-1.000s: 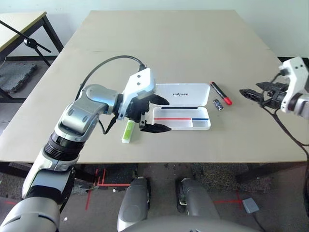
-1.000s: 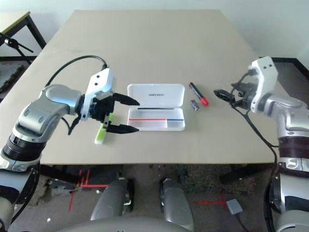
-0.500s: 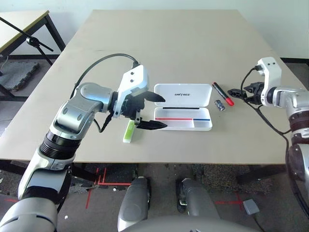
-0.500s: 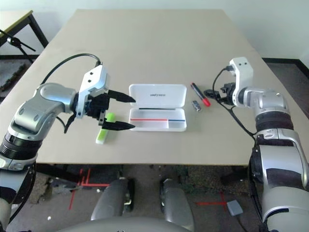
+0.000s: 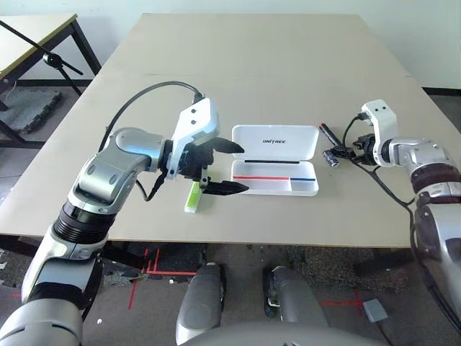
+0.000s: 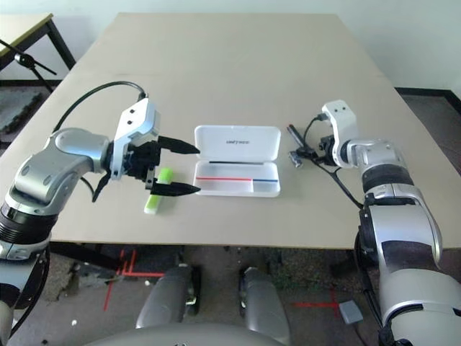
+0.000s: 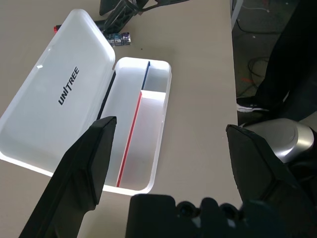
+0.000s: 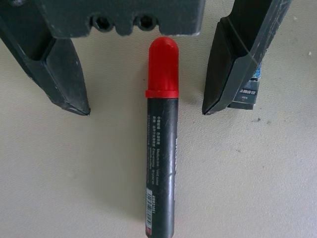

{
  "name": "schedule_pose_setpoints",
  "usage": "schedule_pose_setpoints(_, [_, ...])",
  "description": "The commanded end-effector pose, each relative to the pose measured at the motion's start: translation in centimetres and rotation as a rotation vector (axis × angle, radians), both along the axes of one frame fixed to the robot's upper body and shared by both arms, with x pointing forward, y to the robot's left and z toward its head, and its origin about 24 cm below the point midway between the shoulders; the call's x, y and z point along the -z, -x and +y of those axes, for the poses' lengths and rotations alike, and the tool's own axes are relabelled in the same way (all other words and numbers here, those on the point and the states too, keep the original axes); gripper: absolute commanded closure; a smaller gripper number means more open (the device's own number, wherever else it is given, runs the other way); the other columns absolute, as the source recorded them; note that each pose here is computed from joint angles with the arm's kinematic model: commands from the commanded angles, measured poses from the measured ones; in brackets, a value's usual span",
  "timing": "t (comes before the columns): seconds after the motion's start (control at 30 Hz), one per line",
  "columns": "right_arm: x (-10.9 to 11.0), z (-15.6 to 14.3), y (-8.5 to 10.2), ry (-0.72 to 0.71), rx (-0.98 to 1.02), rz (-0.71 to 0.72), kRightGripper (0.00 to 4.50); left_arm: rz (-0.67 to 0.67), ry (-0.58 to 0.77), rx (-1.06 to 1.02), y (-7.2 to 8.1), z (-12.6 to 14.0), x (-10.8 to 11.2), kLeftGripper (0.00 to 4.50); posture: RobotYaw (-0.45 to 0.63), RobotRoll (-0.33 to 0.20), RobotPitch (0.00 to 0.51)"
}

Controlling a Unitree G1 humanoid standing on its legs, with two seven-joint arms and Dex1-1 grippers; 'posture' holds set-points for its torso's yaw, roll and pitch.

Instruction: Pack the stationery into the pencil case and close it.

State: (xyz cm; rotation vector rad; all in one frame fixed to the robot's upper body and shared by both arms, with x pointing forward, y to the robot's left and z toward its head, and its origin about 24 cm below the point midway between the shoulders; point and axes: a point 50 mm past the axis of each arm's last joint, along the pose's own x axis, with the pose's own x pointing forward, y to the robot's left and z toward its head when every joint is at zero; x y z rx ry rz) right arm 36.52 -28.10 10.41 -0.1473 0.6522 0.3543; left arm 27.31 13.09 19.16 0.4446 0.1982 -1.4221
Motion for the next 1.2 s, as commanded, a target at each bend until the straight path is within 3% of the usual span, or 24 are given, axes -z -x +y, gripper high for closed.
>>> schedule_pose_setpoints(0.03, [0.7,0.1,0.2,0.006,0.008,0.031,0.38,-0.002,0.002,-0.002,0.4,0.0,-0.1,0.00,0.30,0.000,0.111])
schedule_pose_setpoints(0.1, [0.7,0.0,0.2,0.004,0.012,0.033,0.91,0.000,0.002,-0.003,0.5,0.0,0.0,0.00,0.30,0.000,0.117])
schedule_pose_setpoints(0.37, [-0.1,-0.6,0.2,-0.006,0.014,0.007,3.90,0.010,-0.003,0.000,0.5,0.0,0.1,0.00,0.28,0.000,0.124])
schedule_pose_setpoints(0.73, [-3.6,-4.0,1.6,0.067,-0.034,-0.058,3.92,0.005,-0.012,0.013,0.0,0.0,0.2,0.00,0.25,0.000,0.120])
schedule_pose_setpoints(0.87, [-5.0,-5.6,3.2,0.116,-0.084,-0.073,3.92,0.002,-0.014,0.005,-0.3,0.4,0.2,0.00,0.24,0.000,0.123])
schedule_pose_setpoints(0.97, [-6.9,-6.8,5.6,0.205,-0.208,-0.087,3.92,0.000,-0.020,-0.021,-0.7,1.2,0.3,0.00,0.21,0.000,0.125])
schedule_pose_setpoints(1.2, [-8.3,-6.0,9.4,0.309,-0.487,-0.003,3.92,0.007,-0.030,-0.062,-1.4,2.4,0.8,0.00,0.18,0.000,0.129])
